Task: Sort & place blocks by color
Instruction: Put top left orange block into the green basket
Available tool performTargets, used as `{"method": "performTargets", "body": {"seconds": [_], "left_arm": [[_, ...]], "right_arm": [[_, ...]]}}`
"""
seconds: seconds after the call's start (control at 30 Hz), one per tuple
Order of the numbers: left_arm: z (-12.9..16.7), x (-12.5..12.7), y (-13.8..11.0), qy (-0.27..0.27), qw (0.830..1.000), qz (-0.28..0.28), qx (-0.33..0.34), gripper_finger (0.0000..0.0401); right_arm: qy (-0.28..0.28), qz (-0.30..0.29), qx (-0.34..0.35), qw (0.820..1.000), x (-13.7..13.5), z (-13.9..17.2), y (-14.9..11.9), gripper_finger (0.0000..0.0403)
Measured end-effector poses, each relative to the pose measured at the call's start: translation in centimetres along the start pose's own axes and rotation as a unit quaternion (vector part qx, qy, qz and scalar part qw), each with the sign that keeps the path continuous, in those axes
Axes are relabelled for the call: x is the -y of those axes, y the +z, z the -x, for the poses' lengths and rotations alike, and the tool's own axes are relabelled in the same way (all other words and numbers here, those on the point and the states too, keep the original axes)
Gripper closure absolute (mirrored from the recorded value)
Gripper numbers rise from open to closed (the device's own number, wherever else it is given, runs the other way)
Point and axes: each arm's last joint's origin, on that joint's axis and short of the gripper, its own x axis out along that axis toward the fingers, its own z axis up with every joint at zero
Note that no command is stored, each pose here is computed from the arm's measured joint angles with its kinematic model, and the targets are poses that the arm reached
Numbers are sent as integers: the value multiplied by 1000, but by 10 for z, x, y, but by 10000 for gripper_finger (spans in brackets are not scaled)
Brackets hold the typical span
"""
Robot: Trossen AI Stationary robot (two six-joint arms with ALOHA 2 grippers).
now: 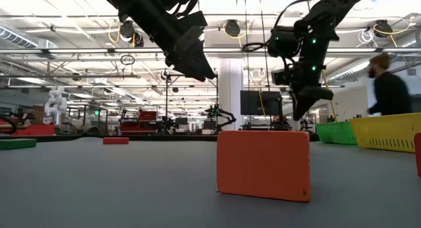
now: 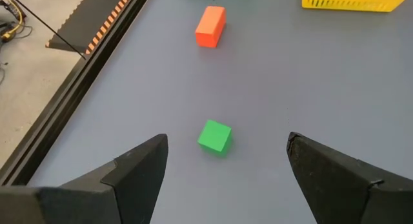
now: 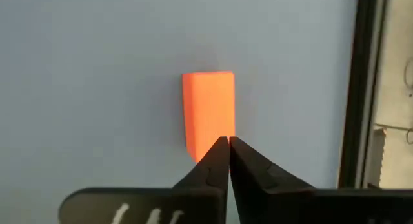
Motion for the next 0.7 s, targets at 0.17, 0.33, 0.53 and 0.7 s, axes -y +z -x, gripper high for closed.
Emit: {"method": "performTargets", "body": {"seconds": [0.17,0.33,0.53,0.7], "left_arm": [[0,2,-1,-2,1000,-1,-3,82],[0,2,-1,-3,1000,-2,-5,82],[0,2,-1,-3,1000,-3,-6,82],[0,2,-2,-3,1000,-4,-10,82]], "right_arm": [[23,-22,38,999,4,6,0,385],[36,-20,36,998,4,-1,1,303],[32,-32,39,998,4,-16,9,173],[45,-47,12,998,3,-31,7,124]]}}
